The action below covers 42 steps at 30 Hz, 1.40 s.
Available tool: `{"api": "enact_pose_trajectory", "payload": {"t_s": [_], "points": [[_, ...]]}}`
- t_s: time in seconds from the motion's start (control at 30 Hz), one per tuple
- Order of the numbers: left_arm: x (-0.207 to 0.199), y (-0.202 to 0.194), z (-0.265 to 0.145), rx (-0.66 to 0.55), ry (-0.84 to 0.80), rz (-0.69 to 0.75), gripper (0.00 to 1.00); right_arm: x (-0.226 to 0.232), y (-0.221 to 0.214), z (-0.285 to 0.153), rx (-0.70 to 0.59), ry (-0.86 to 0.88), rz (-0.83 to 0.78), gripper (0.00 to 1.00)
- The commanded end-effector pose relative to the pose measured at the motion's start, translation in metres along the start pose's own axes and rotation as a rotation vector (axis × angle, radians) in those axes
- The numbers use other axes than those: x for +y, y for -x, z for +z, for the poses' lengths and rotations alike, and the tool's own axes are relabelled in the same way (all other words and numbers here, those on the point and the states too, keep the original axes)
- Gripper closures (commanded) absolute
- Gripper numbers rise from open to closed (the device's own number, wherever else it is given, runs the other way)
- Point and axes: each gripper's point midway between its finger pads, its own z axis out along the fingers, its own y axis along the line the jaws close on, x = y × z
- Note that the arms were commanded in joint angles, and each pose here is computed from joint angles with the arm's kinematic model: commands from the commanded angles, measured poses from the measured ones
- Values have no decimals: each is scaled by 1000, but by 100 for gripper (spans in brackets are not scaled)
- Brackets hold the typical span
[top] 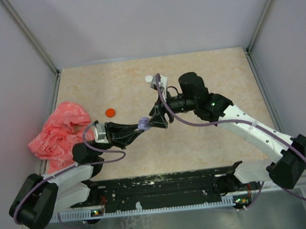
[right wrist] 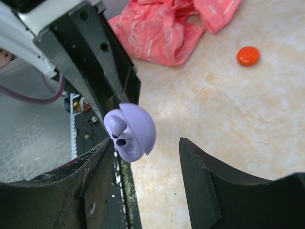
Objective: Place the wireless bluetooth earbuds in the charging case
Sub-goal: Adjust the charging case.
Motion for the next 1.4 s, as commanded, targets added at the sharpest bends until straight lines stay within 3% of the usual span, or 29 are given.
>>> {"api": "enact_pose_trajectory", "payload": {"t_s": [0.0,0.33,0.67,1.03,1.37], "points": [[-22,57,3,-206,-85,155,100,23,14,-6,-78,127,-119,44],[-25,62,4,-214,-100,131,100,21,10,-1,-83,149,-174,55],[-21,67,6,-237,-71,76,100,30,3,-4,-84,204,-212,53],[-16,81,3,-296,-16,44,100,30,4,-6,-242,166,-210,51],[-21,86,4,-300,-43,36,100,36,19,-6,-355,197,-185,59]]}}
